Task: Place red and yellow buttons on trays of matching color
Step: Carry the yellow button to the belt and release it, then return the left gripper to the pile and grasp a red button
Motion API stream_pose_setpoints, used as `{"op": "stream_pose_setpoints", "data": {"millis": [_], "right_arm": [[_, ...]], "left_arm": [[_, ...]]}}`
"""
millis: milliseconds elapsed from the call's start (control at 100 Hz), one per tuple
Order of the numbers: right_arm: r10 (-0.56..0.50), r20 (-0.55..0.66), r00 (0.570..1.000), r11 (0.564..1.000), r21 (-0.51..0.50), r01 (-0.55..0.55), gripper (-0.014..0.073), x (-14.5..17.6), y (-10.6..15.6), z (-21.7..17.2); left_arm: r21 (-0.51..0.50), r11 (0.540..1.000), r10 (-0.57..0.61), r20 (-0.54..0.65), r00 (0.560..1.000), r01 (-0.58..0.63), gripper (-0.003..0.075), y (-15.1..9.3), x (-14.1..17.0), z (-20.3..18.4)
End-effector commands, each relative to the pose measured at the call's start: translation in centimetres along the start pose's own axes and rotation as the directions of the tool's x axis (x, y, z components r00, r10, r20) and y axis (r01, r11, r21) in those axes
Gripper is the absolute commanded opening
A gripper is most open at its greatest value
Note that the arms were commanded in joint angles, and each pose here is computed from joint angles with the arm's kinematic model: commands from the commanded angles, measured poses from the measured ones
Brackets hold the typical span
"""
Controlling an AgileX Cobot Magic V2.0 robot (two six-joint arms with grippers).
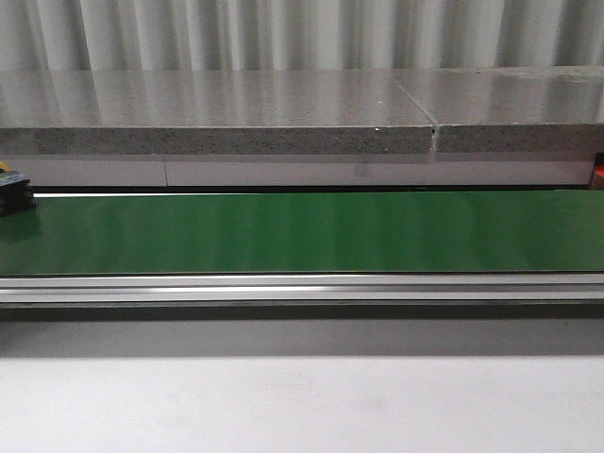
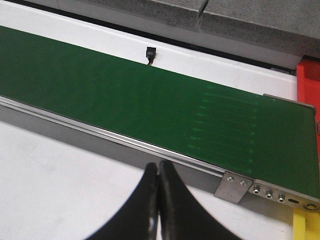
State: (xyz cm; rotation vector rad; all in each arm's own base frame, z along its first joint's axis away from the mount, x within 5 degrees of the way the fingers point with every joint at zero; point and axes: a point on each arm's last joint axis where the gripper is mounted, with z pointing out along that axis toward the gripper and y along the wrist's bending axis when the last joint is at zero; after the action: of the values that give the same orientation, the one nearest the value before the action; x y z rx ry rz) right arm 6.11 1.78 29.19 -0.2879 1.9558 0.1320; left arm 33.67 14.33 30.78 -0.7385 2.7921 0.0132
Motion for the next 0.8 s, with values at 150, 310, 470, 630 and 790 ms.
{"op": "stream_pose_setpoints", "data": {"millis": [150,310,470,630,790], "right_arm": [[-0.009,0.079,0.997,1.000,0.011,0.008,-0.0066,-1.2,-0.1,-0.3],[-0.009,0.079,0.997,1.000,0.011,0.008,-0.0066,-1.2,-0.1,-0.3],[-0.009,0.079,0.997,1.000,0.011,0.008,-0.0066,-1.2,-0.1,-0.3],[-0.009,0.079,0.997,1.000,0.011,0.008,-0.0066,-1.2,-0.1,-0.3],[-0.009,0.079,0.997,1.000,0.011,0.008,-0.0066,-1.2,-0.1,-0.3]], "left_arm": [[-0.053,0.998,-0.024,-0.040,0.999,0.022,0.0503,1.3,-0.9,1.5],[-0.059,0.998,-0.031,-0.060,0.998,0.027,0.0503,1.7,-1.5,3.6],[-0.063,0.998,-0.029,-0.068,0.997,0.025,0.0503,1.7,-1.9,5.2],[-0.060,0.998,-0.027,-0.046,0.999,0.025,0.0503,1.7,-2.6,6.7],[-0.062,0.998,-0.024,-0.037,0.999,0.022,0.0503,1.8,-3.0,8.2]]}}
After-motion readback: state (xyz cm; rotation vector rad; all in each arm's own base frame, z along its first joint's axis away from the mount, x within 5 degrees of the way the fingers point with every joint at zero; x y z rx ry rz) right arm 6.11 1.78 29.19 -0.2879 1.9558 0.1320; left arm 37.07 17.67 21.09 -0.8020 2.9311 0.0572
